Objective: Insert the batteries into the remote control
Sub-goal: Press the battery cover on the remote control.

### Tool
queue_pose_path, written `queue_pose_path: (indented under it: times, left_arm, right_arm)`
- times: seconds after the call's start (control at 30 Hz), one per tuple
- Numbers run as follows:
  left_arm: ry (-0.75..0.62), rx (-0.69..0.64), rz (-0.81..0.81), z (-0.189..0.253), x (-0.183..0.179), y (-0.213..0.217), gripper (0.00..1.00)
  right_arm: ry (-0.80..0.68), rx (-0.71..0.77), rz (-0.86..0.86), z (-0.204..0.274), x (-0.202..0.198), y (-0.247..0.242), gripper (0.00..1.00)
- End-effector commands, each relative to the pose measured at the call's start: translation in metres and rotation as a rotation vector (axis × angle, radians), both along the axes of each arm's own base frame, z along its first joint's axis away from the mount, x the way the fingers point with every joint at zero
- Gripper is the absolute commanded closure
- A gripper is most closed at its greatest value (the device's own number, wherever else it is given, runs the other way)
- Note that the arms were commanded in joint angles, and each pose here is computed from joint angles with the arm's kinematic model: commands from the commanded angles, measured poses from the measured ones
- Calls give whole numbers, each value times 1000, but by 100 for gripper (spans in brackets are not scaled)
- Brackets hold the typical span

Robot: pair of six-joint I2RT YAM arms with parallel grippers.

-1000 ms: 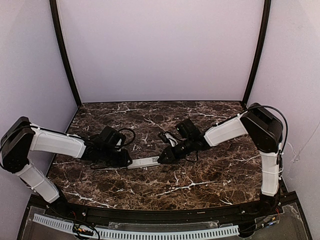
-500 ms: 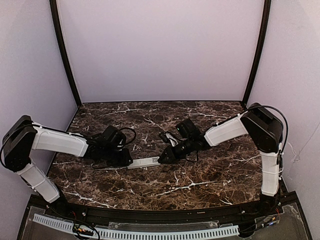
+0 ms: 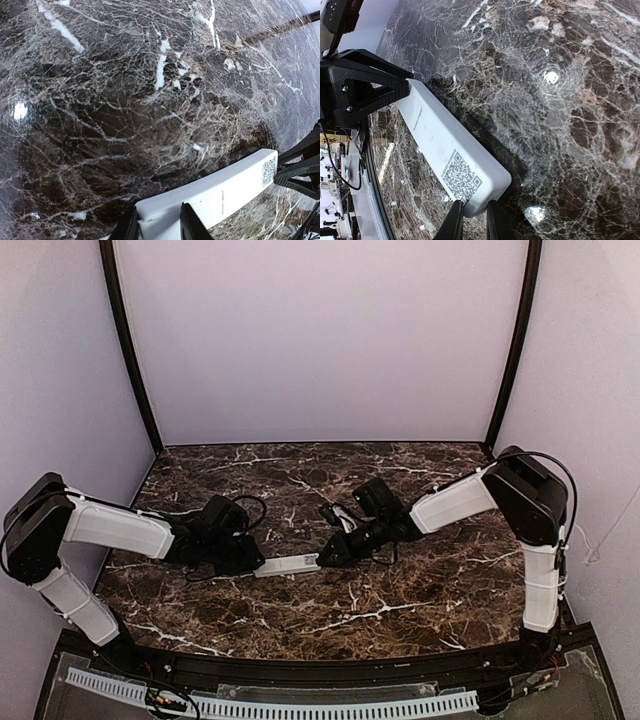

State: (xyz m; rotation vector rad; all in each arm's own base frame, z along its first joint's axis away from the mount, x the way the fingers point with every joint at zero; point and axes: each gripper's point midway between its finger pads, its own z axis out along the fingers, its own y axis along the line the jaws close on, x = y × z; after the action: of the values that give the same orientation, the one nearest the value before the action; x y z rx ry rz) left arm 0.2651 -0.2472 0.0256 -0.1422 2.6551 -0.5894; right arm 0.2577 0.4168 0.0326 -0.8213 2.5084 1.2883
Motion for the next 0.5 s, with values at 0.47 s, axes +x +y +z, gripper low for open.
queue_pose_path:
  times: [0.47]
  left_arm:
    - [102, -9, -190, -29, -38, -40, 73]
  right_arm:
    - [-27, 60, 122, 4, -41, 33, 86]
